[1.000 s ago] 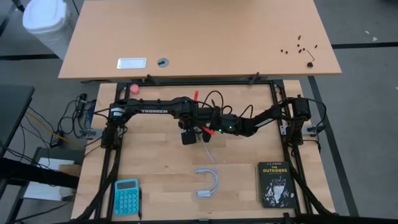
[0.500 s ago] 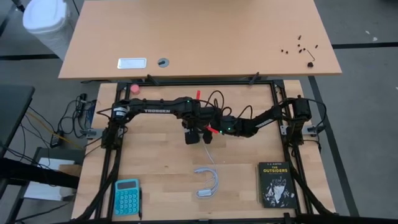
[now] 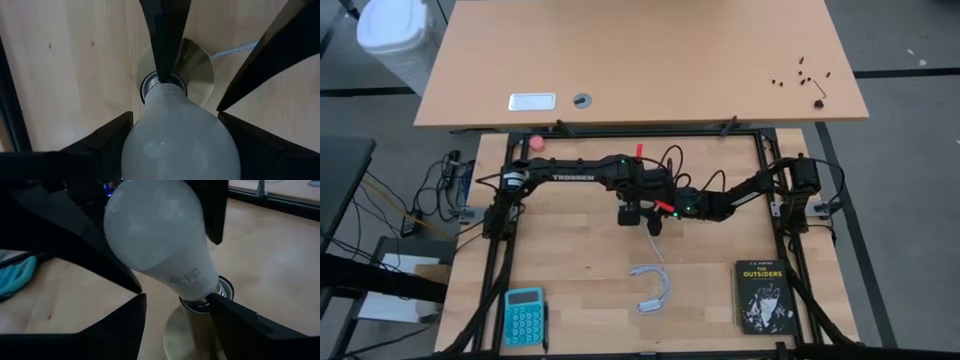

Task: Screw lightbulb
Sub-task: Insert the white lightbulb into the silver lamp

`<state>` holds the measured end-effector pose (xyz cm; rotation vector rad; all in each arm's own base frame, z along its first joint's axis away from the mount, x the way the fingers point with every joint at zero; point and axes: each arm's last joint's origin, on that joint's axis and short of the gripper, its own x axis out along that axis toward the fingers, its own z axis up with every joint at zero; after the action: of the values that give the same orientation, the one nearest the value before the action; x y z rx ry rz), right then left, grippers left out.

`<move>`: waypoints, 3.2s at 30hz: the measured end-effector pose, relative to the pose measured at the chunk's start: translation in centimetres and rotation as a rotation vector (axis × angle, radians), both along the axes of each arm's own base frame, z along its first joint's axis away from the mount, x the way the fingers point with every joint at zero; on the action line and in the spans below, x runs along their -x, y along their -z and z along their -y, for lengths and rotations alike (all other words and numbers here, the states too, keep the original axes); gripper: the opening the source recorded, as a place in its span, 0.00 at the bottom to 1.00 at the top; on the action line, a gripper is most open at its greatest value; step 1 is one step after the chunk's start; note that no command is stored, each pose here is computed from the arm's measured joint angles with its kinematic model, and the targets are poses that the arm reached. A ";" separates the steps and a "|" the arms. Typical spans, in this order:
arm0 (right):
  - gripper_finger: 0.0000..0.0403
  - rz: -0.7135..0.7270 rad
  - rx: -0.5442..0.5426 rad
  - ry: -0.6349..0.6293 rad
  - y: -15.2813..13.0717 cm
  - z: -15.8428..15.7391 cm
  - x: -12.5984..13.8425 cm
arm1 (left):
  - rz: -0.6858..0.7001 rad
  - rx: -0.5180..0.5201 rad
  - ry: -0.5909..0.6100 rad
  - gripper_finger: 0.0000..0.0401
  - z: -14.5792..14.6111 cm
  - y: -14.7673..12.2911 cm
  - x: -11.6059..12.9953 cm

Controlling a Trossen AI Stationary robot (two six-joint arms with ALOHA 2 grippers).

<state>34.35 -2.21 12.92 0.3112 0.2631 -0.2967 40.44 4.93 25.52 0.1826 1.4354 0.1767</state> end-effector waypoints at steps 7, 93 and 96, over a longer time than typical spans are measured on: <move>0.56 -0.007 -0.007 0.001 0.0 0.0 0.2 | -0.013 -0.008 0.055 0.72 0.0 0.0 0.0; 0.56 0.082 -0.023 -0.557 4.5 8.4 -1.2 | -0.326 -0.240 0.804 0.73 2.6 0.2 0.3; 0.56 0.088 -0.019 -0.563 4.5 8.2 -1.3 | -0.330 -0.244 0.826 0.73 2.6 0.3 0.3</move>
<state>35.66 -10.46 8.43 0.2567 0.2565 0.2738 40.16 2.33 25.24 1.0181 1.5465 -0.3754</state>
